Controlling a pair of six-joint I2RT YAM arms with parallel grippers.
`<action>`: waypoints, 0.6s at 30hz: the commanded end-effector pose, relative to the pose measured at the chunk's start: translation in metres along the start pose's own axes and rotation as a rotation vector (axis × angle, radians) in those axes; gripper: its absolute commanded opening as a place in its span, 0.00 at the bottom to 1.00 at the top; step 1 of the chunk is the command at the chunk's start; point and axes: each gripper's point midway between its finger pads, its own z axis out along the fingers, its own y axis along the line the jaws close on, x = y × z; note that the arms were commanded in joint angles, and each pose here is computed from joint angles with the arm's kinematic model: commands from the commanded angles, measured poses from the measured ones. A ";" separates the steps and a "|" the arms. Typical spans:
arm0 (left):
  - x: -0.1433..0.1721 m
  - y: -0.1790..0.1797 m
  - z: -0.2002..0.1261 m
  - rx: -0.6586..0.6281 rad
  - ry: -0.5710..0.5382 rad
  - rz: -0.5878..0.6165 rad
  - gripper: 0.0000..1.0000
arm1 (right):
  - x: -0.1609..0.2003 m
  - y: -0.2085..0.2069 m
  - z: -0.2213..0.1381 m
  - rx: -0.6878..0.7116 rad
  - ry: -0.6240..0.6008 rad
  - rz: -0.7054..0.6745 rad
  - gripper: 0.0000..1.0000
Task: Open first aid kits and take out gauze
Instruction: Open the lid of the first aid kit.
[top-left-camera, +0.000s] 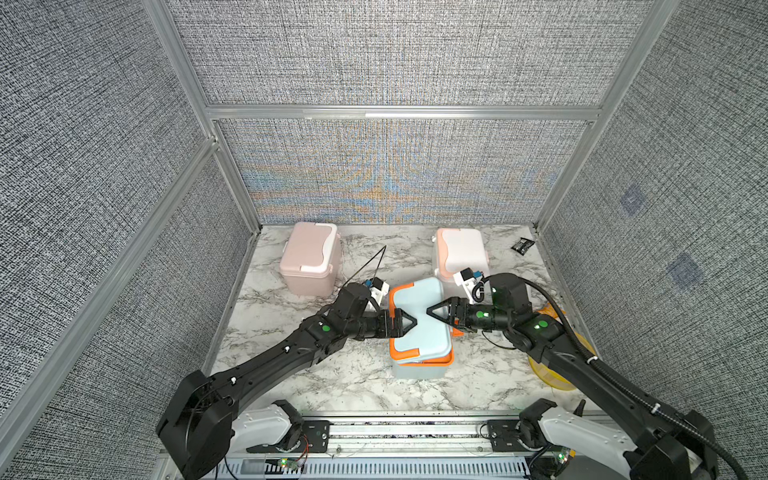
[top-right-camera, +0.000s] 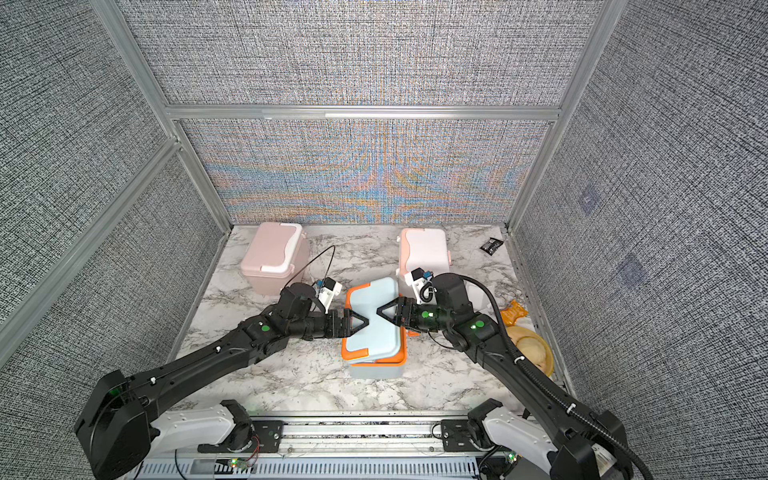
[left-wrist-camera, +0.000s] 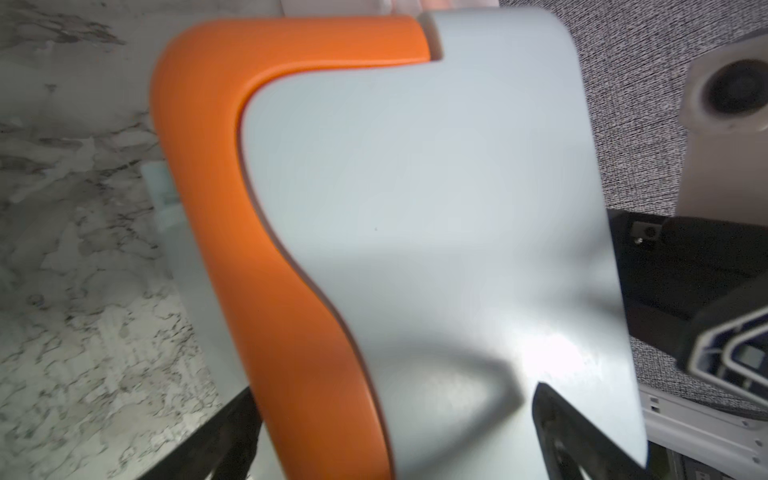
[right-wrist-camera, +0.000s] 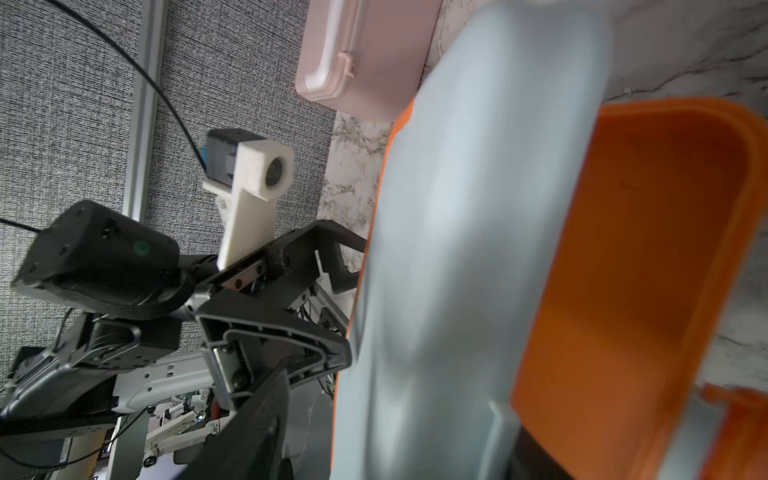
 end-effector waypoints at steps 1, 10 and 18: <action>-0.016 -0.026 -0.004 0.095 -0.052 0.038 0.99 | 0.001 0.013 -0.004 -0.033 0.018 0.008 0.66; -0.033 -0.012 -0.049 -0.012 -0.165 0.073 0.99 | -0.009 0.055 -0.015 -0.083 -0.012 -0.063 0.68; -0.045 -0.007 -0.088 0.068 -0.235 0.010 0.99 | -0.011 0.103 -0.002 -0.148 0.008 -0.147 0.69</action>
